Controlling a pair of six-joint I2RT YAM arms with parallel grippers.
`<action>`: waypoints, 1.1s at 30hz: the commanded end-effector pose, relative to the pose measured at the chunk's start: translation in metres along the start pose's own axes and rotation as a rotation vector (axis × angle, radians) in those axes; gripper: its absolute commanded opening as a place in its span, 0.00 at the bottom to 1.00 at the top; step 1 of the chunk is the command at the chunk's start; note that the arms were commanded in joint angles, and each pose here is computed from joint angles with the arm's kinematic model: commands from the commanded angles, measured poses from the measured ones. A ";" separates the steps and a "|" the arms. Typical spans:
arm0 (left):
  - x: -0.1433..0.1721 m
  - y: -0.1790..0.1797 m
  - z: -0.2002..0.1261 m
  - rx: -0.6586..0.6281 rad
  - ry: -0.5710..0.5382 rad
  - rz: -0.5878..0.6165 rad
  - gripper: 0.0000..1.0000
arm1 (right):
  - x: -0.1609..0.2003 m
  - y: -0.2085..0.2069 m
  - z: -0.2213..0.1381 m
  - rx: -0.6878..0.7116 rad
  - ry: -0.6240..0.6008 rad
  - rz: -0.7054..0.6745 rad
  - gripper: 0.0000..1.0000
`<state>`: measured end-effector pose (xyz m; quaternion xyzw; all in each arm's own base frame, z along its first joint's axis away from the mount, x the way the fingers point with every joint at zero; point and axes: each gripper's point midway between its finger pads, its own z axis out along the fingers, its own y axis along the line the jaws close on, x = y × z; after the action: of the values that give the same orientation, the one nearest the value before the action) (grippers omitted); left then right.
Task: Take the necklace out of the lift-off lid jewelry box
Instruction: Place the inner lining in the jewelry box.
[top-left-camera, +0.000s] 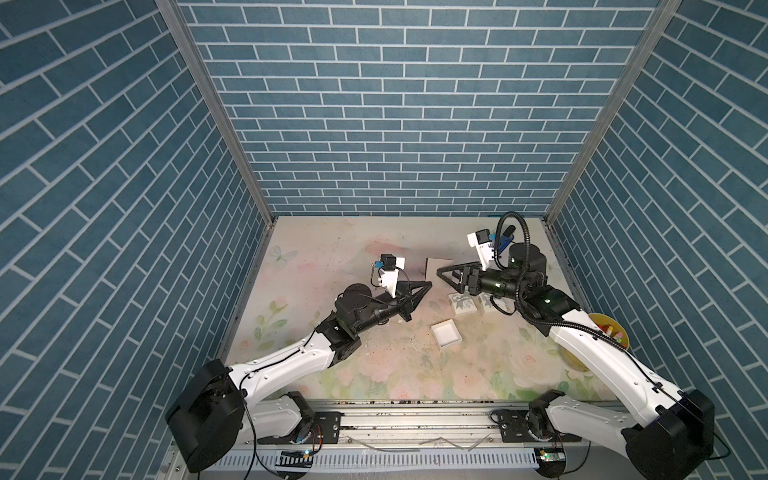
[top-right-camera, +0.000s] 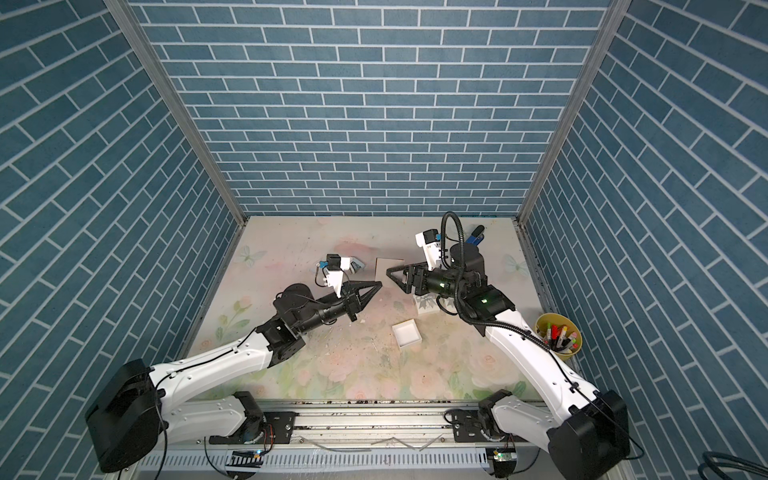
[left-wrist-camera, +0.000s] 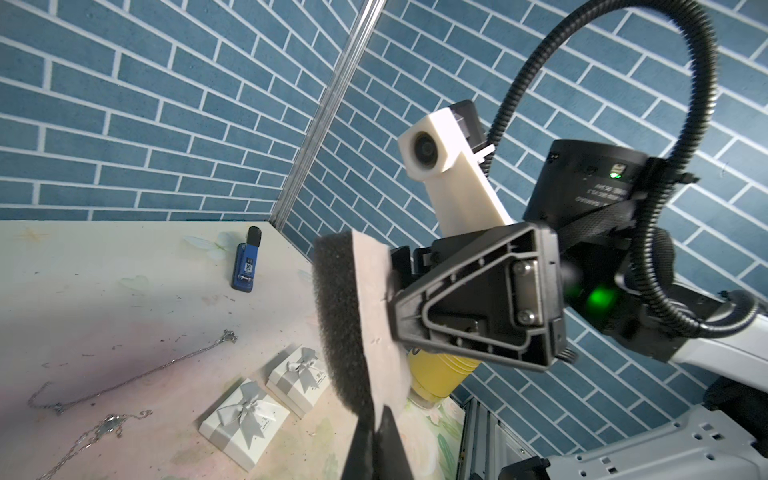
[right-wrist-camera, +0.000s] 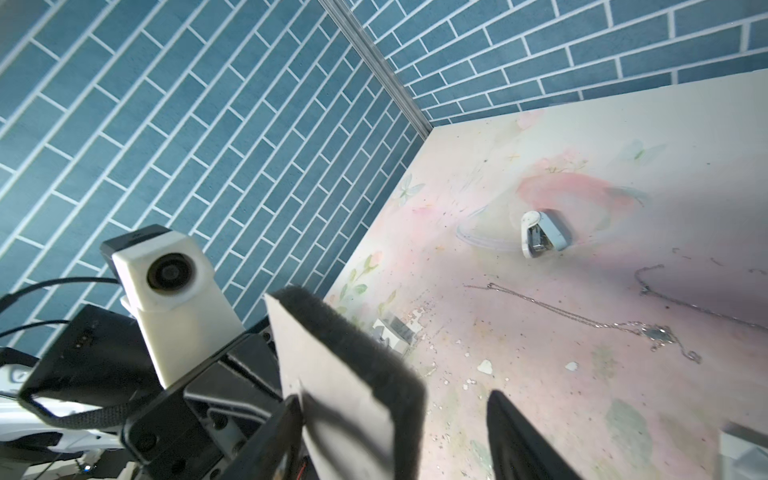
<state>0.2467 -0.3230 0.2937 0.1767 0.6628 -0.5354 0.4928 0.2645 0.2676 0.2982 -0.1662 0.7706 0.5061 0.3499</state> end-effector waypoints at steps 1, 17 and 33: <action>-0.014 -0.014 0.001 0.054 -0.037 0.008 0.00 | -0.008 0.014 0.003 -0.091 -0.026 0.033 0.56; 0.019 0.017 0.001 -0.028 0.032 -0.053 0.08 | 0.006 0.006 -0.012 -0.024 -0.014 0.040 0.00; 0.025 0.027 0.003 -0.030 0.037 -0.074 0.03 | 0.009 0.001 -0.017 0.019 0.007 0.043 0.00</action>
<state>0.2537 -0.3271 0.2570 0.1596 0.6928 -0.5375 0.4536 0.2547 0.2583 0.2922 -0.1387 0.7807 0.5133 0.3283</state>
